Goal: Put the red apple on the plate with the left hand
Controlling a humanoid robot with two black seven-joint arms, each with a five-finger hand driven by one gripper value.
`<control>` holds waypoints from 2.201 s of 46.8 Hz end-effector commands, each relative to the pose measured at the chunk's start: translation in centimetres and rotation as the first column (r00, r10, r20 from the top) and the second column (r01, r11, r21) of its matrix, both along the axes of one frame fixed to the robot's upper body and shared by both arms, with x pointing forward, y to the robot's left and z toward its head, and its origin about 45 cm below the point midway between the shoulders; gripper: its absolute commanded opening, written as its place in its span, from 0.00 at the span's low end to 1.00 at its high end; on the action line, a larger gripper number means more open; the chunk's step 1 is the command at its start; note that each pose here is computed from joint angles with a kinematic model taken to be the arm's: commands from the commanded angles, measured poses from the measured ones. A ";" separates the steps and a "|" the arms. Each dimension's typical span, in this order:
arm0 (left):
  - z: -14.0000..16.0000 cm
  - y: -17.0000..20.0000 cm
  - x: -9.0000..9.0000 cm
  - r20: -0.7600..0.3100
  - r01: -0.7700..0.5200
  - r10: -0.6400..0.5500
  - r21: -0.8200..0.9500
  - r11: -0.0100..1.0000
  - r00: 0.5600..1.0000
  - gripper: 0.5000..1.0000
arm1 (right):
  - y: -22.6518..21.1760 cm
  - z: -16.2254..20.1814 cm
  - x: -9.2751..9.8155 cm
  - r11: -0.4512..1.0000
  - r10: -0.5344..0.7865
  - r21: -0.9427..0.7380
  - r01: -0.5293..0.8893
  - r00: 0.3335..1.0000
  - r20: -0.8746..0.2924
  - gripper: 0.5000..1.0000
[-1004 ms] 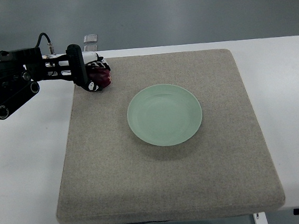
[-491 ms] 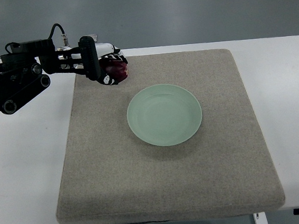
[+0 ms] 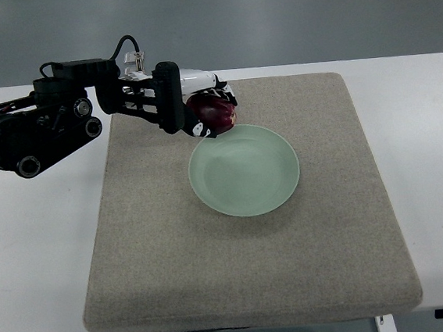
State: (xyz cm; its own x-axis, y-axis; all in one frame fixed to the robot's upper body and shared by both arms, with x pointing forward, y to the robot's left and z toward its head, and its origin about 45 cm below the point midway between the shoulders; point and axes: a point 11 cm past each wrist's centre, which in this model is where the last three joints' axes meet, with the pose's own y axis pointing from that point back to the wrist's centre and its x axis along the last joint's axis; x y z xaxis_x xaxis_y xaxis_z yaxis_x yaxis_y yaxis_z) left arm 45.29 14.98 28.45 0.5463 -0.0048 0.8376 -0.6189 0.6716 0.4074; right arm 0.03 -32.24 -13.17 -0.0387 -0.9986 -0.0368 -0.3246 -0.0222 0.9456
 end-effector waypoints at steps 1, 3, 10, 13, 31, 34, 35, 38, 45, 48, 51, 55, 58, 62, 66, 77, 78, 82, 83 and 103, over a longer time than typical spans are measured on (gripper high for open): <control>-0.3 -0.7 -0.3 -0.010 0.015 -0.016 -0.003 1.000 1.000 0.23 | 0.0 0.0 0.0 1.000 0.000 0.000 0.000 1.000 0.000 0.93; -0.4 -0.9 -0.4 -0.013 0.022 -0.022 -0.003 1.000 1.000 0.23 | 0.0 0.0 0.0 1.000 0.000 0.000 0.000 1.000 0.000 0.92; -1.0 -2.5 -1.0 -0.028 0.055 -0.055 -0.008 0.998 0.998 0.23 | 0.0 0.0 0.0 1.000 0.000 0.000 0.000 1.000 0.000 0.93; -1.2 -3.1 -1.2 -0.034 0.066 -0.066 -0.013 0.998 0.997 0.24 | 0.0 0.0 0.0 1.000 0.000 0.000 0.000 1.000 0.000 0.93; -2.7 -5.3 -2.4 -0.062 0.113 -0.114 -0.007 0.994 0.992 0.31 | 0.0 0.0 0.0 1.000 0.000 0.000 0.000 1.000 0.000 0.93; -2.7 -5.3 -2.4 -0.064 0.113 -0.113 -0.007 0.994 0.992 0.32 | 0.0 0.0 0.0 1.000 0.000 0.001 0.000 1.000 0.000 0.93; -2.7 -5.3 -2.4 -0.064 0.113 -0.113 -0.007 0.994 0.992 0.32 | 0.0 0.0 0.0 1.000 0.000 0.000 0.000 1.000 0.000 0.93; -2.7 -5.3 -2.4 -0.065 0.112 -0.113 -0.008 0.994 0.992 0.40 | 0.0 0.0 0.0 1.000 0.000 0.000 0.000 1.000 0.000 0.93; -3.3 -5.0 -2.5 -0.076 0.105 -0.105 -0.008 0.994 0.992 0.65 | 0.0 0.0 0.0 1.000 0.000 0.000 0.000 1.000 0.000 0.93; -3.4 -5.0 -2.5 -0.080 0.104 -0.104 -0.009 0.995 0.991 0.75 | 0.0 0.0 0.0 1.000 0.000 0.000 0.000 1.000 0.000 0.93; -3.5 -5.0 -2.6 -0.082 0.103 -0.103 -0.011 0.995 0.991 0.79 | 0.0 0.0 0.0 1.000 0.000 0.001 0.000 1.000 0.000 0.93; -3.9 -4.8 -2.6 -0.091 0.095 -0.095 -0.013 0.995 0.991 0.94 | 0.0 0.0 0.0 1.000 0.000 0.001 0.000 1.000 0.000 0.93; -3.9 -4.8 -2.6 -0.094 0.093 -0.094 -0.017 0.996 0.991 0.95 | 0.0 0.0 0.0 1.000 0.000 0.000 0.000 1.000 0.000 0.93; -3.8 -4.7 -2.5 -0.092 0.086 -0.088 -0.023 0.996 0.992 0.98 | 0.0 0.0 0.0 1.000 0.000 0.000 0.000 1.000 0.000 0.93; -4.0 -4.2 -2.0 -0.093 0.065 -0.067 -0.018 0.998 0.993 0.99 | 0.0 0.0 0.0 1.000 0.000 0.001 0.000 1.000 0.000 0.93; -4.1 -1.7 0.1 -0.077 -0.032 0.033 0.012 0.999 0.997 0.99 | 0.0 0.0 0.0 1.000 0.000 0.001 0.000 1.000 0.000 0.93; -4.1 -1.3 0.4 -0.075 -0.045 0.046 0.016 0.999 0.996 0.99 | 0.0 0.0 0.0 1.000 0.000 0.000 0.000 1.000 0.000 0.93; -4.1 0.5 1.6 -0.079 -0.111 0.112 0.015 0.994 0.990 0.99 | 0.0 0.0 0.0 1.000 -0.001 0.000 0.001 1.000 0.000 0.93; -4.1 0.9 1.8 -0.084 -0.129 0.130 0.012 0.992 0.988 0.99 | 0.0 0.0 0.0 1.000 -0.001 0.000 0.001 1.000 0.000 0.93; -3.0 4.2 3.8 -0.192 -0.345 0.309 -0.197 0.918 0.932 0.99 | 0.0 0.0 0.0 1.000 0.000 0.001 0.000 1.000 0.000 0.93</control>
